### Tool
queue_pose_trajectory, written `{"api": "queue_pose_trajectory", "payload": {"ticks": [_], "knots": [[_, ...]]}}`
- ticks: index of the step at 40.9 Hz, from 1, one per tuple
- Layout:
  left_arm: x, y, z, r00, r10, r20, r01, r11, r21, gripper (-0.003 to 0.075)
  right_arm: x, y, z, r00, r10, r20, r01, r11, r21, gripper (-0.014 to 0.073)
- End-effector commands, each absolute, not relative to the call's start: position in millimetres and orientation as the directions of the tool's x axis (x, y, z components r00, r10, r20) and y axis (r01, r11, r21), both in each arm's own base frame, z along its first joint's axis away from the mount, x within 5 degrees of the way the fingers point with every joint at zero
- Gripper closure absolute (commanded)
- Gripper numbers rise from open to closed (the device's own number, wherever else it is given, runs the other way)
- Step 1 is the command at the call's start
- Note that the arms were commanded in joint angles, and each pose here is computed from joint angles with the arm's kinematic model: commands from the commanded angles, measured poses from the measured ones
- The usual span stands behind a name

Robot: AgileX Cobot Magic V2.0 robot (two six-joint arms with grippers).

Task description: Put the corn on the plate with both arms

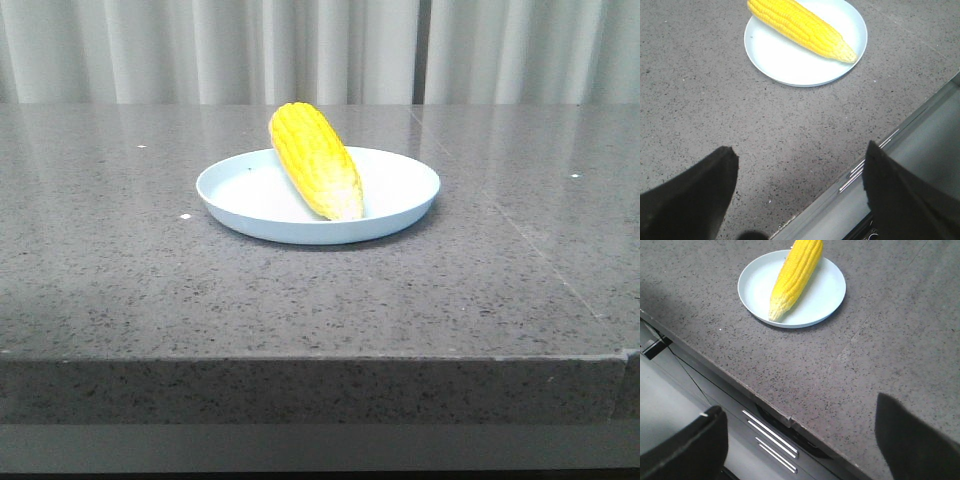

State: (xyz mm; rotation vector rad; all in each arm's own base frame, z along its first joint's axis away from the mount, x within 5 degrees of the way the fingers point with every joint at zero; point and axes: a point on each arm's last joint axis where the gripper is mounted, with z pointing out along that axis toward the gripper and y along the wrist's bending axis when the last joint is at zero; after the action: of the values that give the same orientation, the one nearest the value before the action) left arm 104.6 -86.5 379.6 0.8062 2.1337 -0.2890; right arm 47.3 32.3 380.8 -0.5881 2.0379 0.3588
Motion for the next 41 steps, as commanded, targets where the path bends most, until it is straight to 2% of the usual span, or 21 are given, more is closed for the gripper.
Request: {"api": "queue_pose_trajectory", "payload": {"ticks": [1, 4, 6, 12, 16, 21, 25, 30, 41], "knots": [[105.8, -89.4, 392.2, -0.405, 0.404, -0.820, 0.639, 0.766, 0.062, 0.0208, 46.7, 30.8, 390.3, -0.366, -0.240, -0.899, -0.539, 0.842, -0.006, -0.0016], [105.8, -89.4, 392.2, -0.405, 0.404, -0.820, 0.639, 0.766, 0.062, 0.0209, 46.3, 30.5, 389.4, -0.373, -0.245, -0.895, -0.539, 0.842, -0.006, 0.0034], [105.8, -89.4, 392.2, -0.405, 0.404, -0.820, 0.639, 0.766, 0.062, 0.0209, 46.3, 30.5, 389.2, -0.375, -0.246, -0.894, -0.539, 0.842, -0.006, 0.0097], [105.8, -89.4, 392.2, -0.405, 0.404, -0.820, 0.639, 0.766, 0.062, 0.0227, 46.2, 30.4, 389.1, -0.377, -0.247, -0.893, -0.539, 0.842, -0.006, 0.0377], [105.8, -89.4, 392.2, -0.405, 0.404, -0.820, 0.639, 0.766, 0.062, 0.0311, 46.2, 30.5, 389.1, -0.377, -0.247, -0.893, -0.539, 0.842, -0.005, 0.0515], [105.8, -89.4, 392.2, -0.405, 0.404, -0.820, 0.639, 0.766, 0.062, 0.0470, 46.1, 30.5, 388.9, -0.379, -0.248, -0.892, -0.539, 0.842, -0.005, 0.0652], [105.8, -89.4, 392.2, -0.405, 0.404, -0.820, 0.639, 0.766, 0.062, 0.0612, 46.0, 30.4, 388.8, -0.379, -0.248, -0.891, -0.539, 0.842, -0.005, 0.0662], [105.8, -89.4, 392.2, -0.405, 0.404, -0.820, 0.639, 0.766, 0.062, 0.0739, 46.1, 30.7, 389.3, -0.379, -0.238, -0.894, -0.538, 0.843, 0.003, 0.0662], [105.8, -89.4, 392.2, -0.405, 0.404, -0.820, 0.639, 0.766, 0.062, 0.0741, 45.9, 31.0, 389.2, -0.381, -0.237, -0.894, -0.540, 0.842, 0.007, 0.0662]]}}
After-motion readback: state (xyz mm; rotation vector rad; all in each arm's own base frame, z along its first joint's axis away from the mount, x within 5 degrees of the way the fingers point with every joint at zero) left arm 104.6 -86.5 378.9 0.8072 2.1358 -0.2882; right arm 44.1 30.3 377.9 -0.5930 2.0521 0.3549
